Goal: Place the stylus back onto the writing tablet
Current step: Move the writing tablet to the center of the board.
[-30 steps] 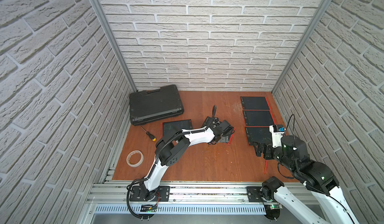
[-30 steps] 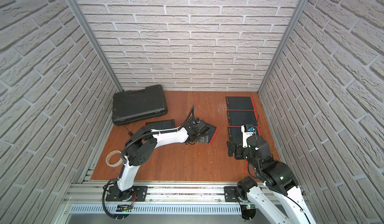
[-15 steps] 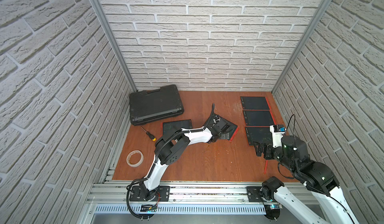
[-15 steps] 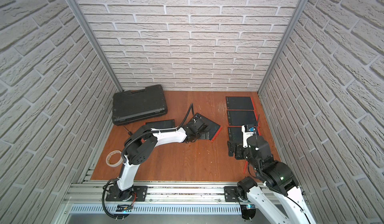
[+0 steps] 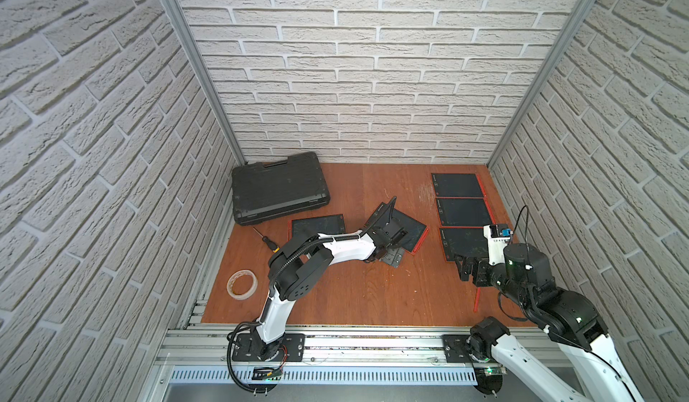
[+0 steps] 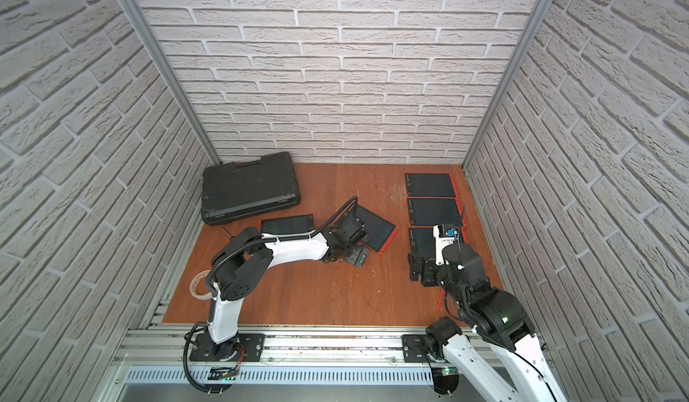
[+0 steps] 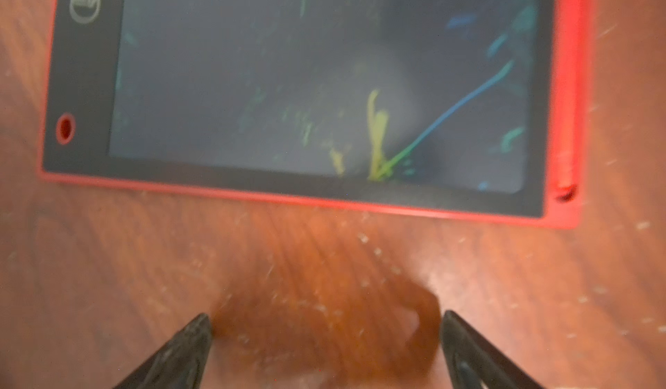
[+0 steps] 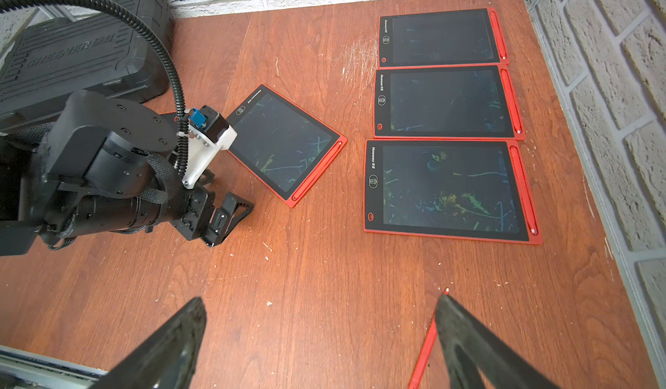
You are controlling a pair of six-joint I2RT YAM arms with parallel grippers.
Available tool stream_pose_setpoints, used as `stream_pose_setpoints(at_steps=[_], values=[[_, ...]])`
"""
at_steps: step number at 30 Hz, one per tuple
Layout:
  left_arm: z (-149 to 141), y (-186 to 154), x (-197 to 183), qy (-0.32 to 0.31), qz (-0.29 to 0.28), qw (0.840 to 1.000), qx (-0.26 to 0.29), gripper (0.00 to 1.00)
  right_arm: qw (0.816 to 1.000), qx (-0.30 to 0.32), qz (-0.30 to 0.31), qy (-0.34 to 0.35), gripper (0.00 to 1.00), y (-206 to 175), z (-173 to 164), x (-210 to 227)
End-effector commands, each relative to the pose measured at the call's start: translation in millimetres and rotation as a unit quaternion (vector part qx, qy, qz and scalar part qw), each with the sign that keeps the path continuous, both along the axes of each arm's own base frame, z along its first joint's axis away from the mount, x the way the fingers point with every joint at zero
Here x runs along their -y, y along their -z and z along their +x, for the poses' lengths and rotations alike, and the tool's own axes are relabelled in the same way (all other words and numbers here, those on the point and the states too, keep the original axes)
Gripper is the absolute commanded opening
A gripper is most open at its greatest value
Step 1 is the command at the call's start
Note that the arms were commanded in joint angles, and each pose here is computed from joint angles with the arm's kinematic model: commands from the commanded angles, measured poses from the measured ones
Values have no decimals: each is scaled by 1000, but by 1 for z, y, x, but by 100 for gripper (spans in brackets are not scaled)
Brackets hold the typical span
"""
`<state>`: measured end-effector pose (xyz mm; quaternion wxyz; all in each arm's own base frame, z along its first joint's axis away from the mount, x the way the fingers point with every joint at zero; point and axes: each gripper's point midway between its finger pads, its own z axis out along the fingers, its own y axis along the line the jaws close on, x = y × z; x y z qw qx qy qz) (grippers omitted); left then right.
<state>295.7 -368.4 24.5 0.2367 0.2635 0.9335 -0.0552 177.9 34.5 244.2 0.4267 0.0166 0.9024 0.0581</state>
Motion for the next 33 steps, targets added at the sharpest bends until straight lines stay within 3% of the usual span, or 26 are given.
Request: stream_pose_setpoints(at_steps=[1,7,16,33], values=[[-9,21,-16,12,85,996,-10,98,1000,16,7,5,98,-5,6,-1],[-8,33,-13,-1,111,994,-21,98,1000,16,7,9,97,-5,6,0],[-3,48,11,-46,77,994,-66,98,1000,15,5,11,97,-4,7,0],[70,68,48,-189,-35,976,-104,98,1000,16,4,17,97,-5,7,3]])
